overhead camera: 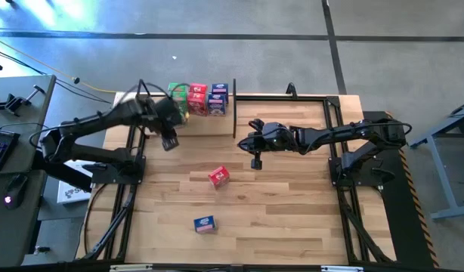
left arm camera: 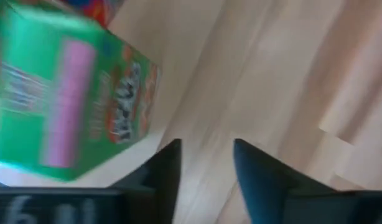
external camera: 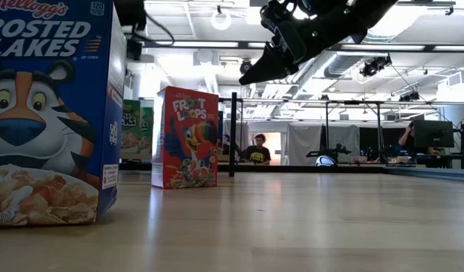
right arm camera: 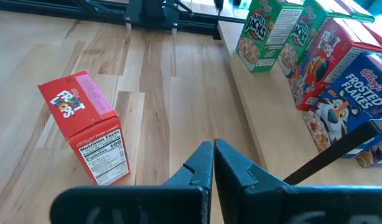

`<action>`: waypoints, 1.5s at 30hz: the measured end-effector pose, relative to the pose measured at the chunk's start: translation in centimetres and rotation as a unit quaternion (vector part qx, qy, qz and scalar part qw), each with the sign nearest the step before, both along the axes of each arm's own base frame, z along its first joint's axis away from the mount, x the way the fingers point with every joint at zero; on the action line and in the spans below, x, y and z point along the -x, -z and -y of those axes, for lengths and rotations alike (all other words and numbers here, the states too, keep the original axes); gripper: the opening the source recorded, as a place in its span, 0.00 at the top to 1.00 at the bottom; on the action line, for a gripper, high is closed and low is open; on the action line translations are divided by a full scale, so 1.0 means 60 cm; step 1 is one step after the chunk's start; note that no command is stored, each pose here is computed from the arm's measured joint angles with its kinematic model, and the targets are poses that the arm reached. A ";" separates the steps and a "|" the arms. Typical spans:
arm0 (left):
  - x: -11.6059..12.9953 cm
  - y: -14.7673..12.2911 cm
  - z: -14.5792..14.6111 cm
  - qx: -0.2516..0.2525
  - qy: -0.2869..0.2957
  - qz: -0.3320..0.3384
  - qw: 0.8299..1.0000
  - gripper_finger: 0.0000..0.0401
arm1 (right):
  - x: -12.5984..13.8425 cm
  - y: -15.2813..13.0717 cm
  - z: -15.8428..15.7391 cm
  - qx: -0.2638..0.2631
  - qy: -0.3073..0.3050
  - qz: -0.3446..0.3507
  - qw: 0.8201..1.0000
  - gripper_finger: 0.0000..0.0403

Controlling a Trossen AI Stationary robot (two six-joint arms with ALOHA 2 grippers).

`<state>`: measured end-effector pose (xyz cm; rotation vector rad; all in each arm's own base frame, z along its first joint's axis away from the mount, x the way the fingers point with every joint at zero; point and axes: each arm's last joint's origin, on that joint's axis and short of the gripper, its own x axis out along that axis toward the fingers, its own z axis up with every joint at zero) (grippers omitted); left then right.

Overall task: Stack cereal on shelf
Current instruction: Put the green cereal box on the shelf aligned with the green cereal box, then put the red cereal box on the shelf aligned with the red cereal box

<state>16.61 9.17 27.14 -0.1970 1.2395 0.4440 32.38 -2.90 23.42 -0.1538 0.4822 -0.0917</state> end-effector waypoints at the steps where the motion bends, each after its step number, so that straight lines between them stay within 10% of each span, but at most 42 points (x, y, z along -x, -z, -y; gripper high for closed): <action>1: 0.000 0.016 0.006 -0.008 -0.010 0.001 1.000 0.70 | 0.000 0.000 0.000 0.000 0.000 -0.001 1.000 0.99; 8: -0.004 0.086 0.012 -0.101 -0.091 0.006 0.991 0.98 | 0.000 0.000 0.000 0.001 0.000 -0.001 1.000 0.99; 22: -0.008 0.108 -0.035 -0.176 -0.128 0.016 0.976 1.00 | 0.000 -0.001 0.000 0.000 0.000 0.002 1.000 0.99; 38: 0.004 0.105 -0.042 -0.157 -0.132 0.015 0.979 1.00 | 0.000 -0.001 0.000 0.000 0.000 0.002 1.000 0.99; 45: 0.018 0.063 0.012 -0.104 -0.101 0.192 0.971 1.00 | -0.004 -0.007 0.000 -0.018 0.011 0.028 0.999 0.99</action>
